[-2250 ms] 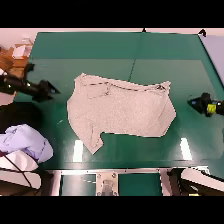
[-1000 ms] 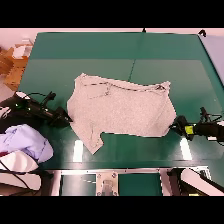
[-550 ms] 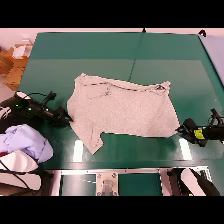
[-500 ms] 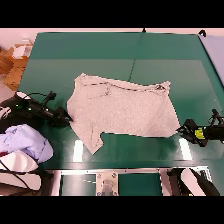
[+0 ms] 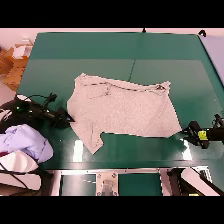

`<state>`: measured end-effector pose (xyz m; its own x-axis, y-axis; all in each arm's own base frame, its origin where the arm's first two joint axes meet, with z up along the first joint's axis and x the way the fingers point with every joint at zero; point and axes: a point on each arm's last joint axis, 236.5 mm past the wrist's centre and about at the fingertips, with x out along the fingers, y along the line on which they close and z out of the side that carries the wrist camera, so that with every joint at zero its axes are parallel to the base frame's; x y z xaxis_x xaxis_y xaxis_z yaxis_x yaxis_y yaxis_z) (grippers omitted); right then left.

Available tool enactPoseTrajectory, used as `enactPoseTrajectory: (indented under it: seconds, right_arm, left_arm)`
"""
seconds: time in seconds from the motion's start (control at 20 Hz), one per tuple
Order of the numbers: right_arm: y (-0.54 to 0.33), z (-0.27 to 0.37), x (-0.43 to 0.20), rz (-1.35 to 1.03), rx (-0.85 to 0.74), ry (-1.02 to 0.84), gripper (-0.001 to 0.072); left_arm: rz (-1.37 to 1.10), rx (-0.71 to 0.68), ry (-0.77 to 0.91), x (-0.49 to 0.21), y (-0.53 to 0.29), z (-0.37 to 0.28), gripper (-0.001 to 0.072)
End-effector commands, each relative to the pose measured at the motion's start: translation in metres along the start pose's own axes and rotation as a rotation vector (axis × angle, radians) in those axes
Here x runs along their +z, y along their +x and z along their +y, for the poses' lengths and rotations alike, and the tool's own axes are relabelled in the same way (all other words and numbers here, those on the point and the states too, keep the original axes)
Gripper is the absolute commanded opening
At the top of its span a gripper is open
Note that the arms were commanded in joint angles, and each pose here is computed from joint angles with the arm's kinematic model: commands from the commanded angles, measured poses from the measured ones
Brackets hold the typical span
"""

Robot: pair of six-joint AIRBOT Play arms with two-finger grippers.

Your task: Fold the shirts.

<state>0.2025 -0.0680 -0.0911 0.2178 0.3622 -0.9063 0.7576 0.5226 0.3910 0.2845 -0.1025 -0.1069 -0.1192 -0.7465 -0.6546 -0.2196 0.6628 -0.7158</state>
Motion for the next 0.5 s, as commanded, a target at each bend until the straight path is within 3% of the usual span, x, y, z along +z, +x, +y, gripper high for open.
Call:
enactPoseTrajectory:
  seconds: [0.0, 0.2, 0.25, 0.3, 0.4, 0.45]
  right_arm:
    - [0.012, 0.018, 0.001, 0.031, 0.11, -0.021, 0.0377]
    - [0.035, 0.02, -0.001, 0.055, 0.159, -0.006, 0.0424]
    - [0.039, 0.026, -0.004, 0.068, 0.187, -0.006, 0.0419]
    - [0.041, 0.031, -0.005, 0.079, 0.206, -0.01, 0.037]
    - [0.038, 0.045, -0.006, 0.082, 0.259, -0.039, 0.0075]
    - [0.032, 0.055, -0.003, 0.079, 0.293, -0.058, 0.0012]
  left_arm:
    - [-0.217, -0.029, 0.007, 0.048, -0.003, -0.005, 0.0358]
    - [-0.2, -0.004, 0.07, 0.048, 0.018, -0.02, 0.0354]
    - [-0.194, 0.007, 0.095, 0.048, 0.025, -0.025, 0.0202]
    - [-0.188, 0.013, 0.122, 0.047, 0.029, -0.03, 0.0026]
    - [-0.185, -0.002, 0.159, 0.05, 0.022, -0.044, 0.002]
    - [-0.191, -0.003, 0.194, 0.052, 0.012, -0.053, 0.0019]
